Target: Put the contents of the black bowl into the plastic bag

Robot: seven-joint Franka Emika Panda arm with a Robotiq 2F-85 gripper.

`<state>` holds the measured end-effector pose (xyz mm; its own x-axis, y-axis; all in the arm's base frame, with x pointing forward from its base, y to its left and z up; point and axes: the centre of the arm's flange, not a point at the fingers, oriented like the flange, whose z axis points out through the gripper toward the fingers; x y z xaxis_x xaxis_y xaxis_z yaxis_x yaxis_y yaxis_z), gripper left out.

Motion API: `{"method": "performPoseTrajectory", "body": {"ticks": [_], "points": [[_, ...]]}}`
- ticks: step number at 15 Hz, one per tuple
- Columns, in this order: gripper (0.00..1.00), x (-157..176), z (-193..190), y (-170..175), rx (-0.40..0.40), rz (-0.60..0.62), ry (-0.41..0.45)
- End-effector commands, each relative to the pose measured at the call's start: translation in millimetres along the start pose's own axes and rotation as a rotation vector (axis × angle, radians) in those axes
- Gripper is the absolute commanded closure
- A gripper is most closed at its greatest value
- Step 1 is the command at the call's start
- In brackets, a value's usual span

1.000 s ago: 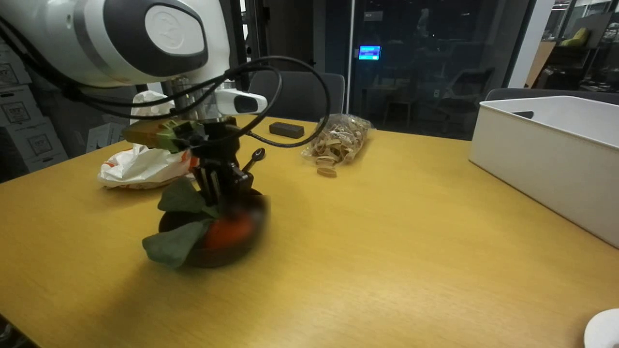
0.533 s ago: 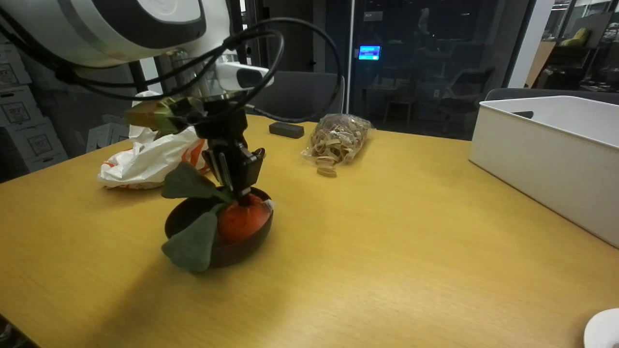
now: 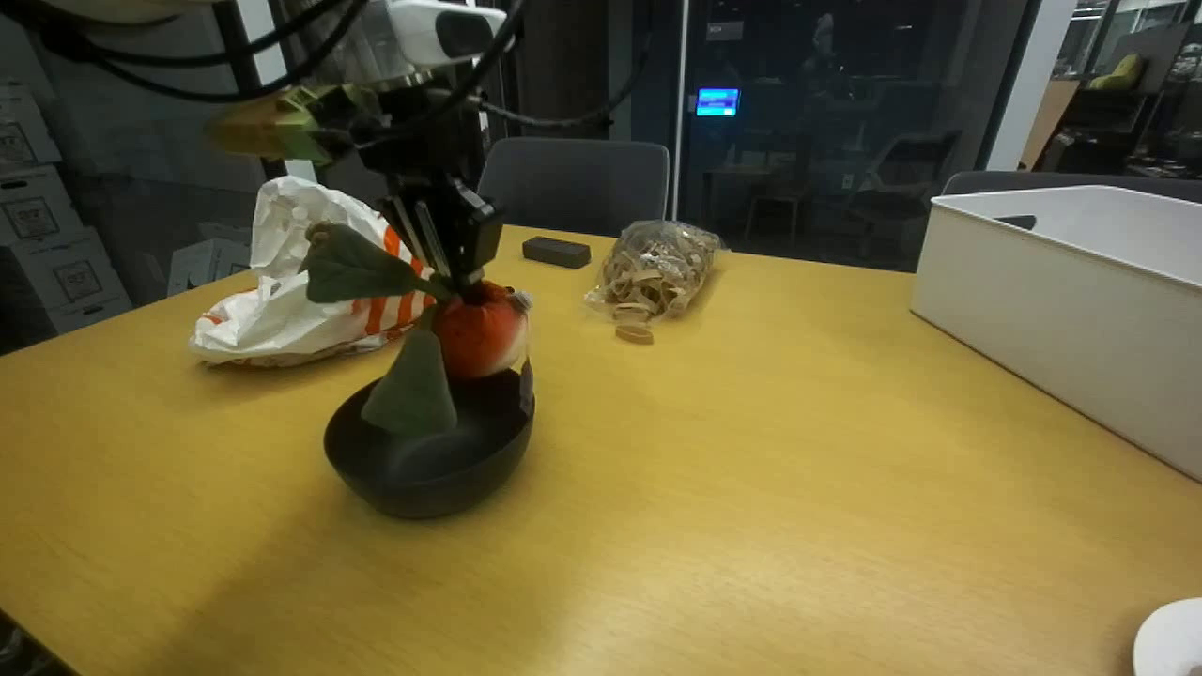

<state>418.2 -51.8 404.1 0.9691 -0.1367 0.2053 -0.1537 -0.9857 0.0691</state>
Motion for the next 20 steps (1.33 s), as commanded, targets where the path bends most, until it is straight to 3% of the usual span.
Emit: {"method": "performPoseTrajectory", "body": {"ticks": [1,5,11,16,20], "points": [[0.89,-8,-44,-23,0.094,-0.118,0.124],[0.89,-17,-80,-67,0.157,-0.292,0.196],[0.90,-33,-110,-167,0.210,-0.601,0.269],[0.90,-49,-124,-240,0.224,-0.810,0.346],[0.89,-41,-105,-288,0.237,-0.917,0.327]]}}
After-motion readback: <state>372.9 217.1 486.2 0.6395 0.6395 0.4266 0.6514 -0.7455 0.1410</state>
